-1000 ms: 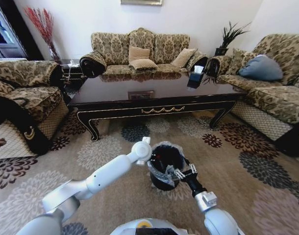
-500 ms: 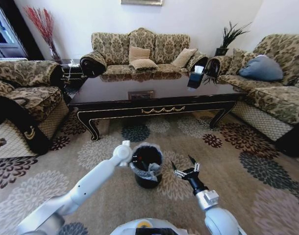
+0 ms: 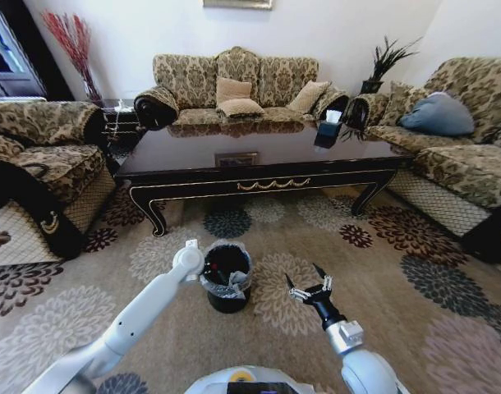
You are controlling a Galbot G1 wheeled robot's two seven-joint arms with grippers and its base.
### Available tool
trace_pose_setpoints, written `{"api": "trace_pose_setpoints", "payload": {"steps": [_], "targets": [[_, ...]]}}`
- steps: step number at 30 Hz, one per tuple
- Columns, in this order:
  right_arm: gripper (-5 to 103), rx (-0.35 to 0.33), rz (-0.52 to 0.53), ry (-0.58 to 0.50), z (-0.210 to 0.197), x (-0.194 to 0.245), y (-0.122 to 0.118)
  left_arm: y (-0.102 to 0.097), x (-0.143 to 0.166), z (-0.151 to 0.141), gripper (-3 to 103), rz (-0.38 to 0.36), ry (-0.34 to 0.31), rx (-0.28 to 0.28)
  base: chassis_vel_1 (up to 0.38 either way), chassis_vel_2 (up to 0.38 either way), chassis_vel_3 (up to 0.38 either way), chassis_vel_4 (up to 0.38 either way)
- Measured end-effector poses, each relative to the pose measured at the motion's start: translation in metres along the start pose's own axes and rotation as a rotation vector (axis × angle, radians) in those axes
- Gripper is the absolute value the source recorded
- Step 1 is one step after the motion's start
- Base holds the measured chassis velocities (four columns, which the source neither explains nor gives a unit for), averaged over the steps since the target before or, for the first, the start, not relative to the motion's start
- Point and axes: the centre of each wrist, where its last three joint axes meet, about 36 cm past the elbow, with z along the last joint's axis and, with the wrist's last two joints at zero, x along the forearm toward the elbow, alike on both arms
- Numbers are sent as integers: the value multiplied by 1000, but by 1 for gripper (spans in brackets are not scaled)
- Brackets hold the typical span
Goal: Move to the front of the table and pick up the trash from the floor, then place it into the trash bin.
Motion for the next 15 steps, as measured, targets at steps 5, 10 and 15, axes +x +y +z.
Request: {"api": "trace_pose_setpoints", "payload": {"steps": [5,10,15], "targets": [[100,1,-9,-2,0,-2,1,15,2,8,0,-15,2,17,0,0,0,0],[100,6,-17,2,-1,-3,1,25,7,8,0,-34,-10,31,0,0,0,0],[100,10,-21,0,-3,-4,0,29,20,8,0,-29,-29,37,0,0,0,0]]}}
